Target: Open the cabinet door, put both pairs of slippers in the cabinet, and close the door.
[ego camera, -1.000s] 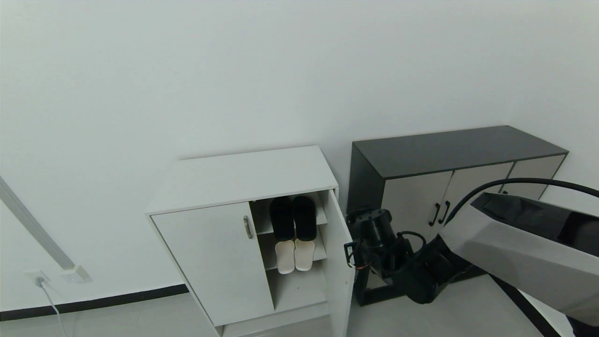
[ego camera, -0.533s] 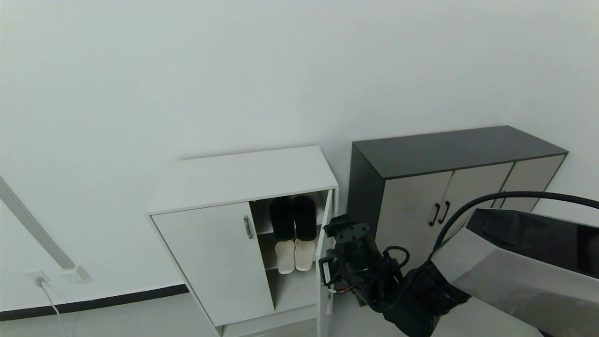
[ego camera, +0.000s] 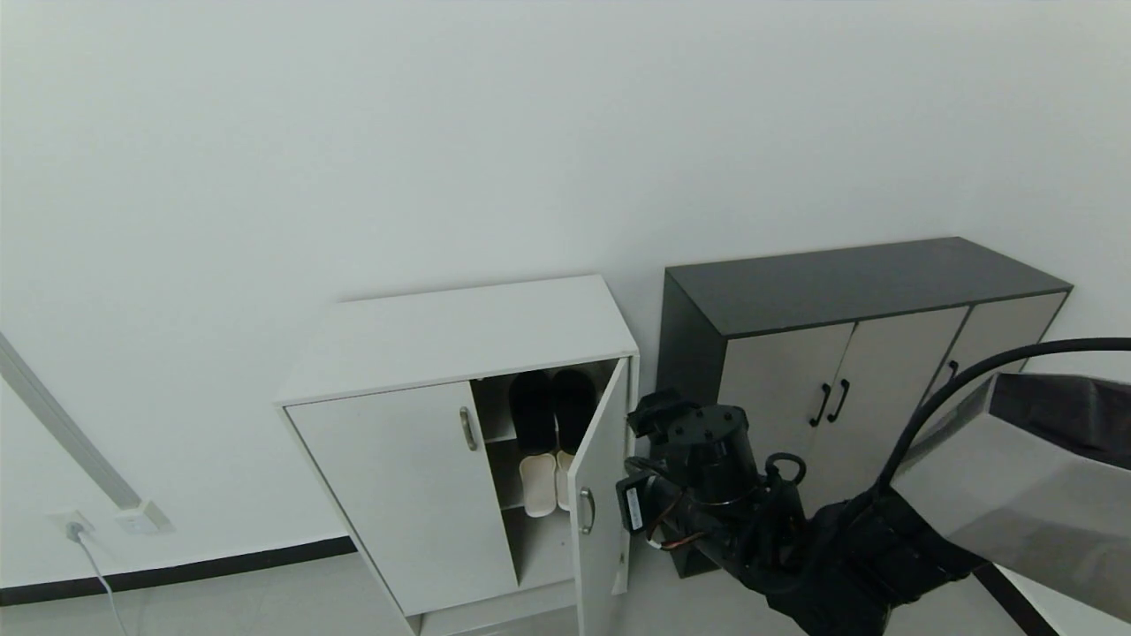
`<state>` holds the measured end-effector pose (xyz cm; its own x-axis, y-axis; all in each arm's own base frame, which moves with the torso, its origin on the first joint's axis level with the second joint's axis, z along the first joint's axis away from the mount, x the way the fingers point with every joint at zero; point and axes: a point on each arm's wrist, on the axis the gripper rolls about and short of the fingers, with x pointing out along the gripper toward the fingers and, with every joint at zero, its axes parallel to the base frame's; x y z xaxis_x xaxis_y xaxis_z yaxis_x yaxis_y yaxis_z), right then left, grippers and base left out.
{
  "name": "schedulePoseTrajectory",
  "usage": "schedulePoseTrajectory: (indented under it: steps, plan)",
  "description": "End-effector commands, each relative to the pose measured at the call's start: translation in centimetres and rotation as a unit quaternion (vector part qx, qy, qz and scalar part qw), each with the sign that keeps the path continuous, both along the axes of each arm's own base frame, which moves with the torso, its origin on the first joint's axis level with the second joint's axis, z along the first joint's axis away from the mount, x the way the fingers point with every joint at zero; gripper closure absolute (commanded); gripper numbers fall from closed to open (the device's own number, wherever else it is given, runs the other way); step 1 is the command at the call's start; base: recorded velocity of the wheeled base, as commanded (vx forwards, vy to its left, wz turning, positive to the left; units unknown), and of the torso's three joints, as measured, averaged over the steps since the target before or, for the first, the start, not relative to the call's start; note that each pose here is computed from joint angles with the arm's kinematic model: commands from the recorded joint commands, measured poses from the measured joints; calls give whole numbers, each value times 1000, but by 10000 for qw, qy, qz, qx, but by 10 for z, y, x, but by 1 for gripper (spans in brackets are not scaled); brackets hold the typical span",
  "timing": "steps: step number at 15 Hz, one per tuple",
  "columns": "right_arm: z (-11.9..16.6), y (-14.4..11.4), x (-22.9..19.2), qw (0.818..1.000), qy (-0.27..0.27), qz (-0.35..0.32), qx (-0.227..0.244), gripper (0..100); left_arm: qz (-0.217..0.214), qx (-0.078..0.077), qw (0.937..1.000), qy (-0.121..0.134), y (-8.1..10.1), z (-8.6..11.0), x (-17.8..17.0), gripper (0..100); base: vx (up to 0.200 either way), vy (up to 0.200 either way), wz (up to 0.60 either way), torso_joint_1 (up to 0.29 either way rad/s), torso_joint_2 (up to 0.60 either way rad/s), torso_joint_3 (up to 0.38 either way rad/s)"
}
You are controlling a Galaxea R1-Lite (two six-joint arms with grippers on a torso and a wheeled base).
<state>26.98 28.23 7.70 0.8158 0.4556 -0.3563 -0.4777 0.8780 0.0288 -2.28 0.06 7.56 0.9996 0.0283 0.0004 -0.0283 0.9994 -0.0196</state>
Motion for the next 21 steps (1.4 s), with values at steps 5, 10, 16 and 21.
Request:
schedulePoseTrajectory:
  steps: [5,10,16,21]
  plan:
    - [2,-2,-3,10000,9,29,6,100,-3,-2,10000,2,0,0,0,100,0,0,480,-1,-1,3]
    - [1,-6,-3,9999,-110,-13,52,100,-3,-2,10000,-6,0,0,0,100,0,0,0,0,0,0]
    - [7,-29,-1,9976,-319,-519,-331,100,-19,13,10000,10,0,0,0,100,33,0,0,1,0,0]
    - [-25,-63,-31,9958,99,-509,-760,100,-19,13,10000,2,0,0,0,100,200,0,0,2,0,2]
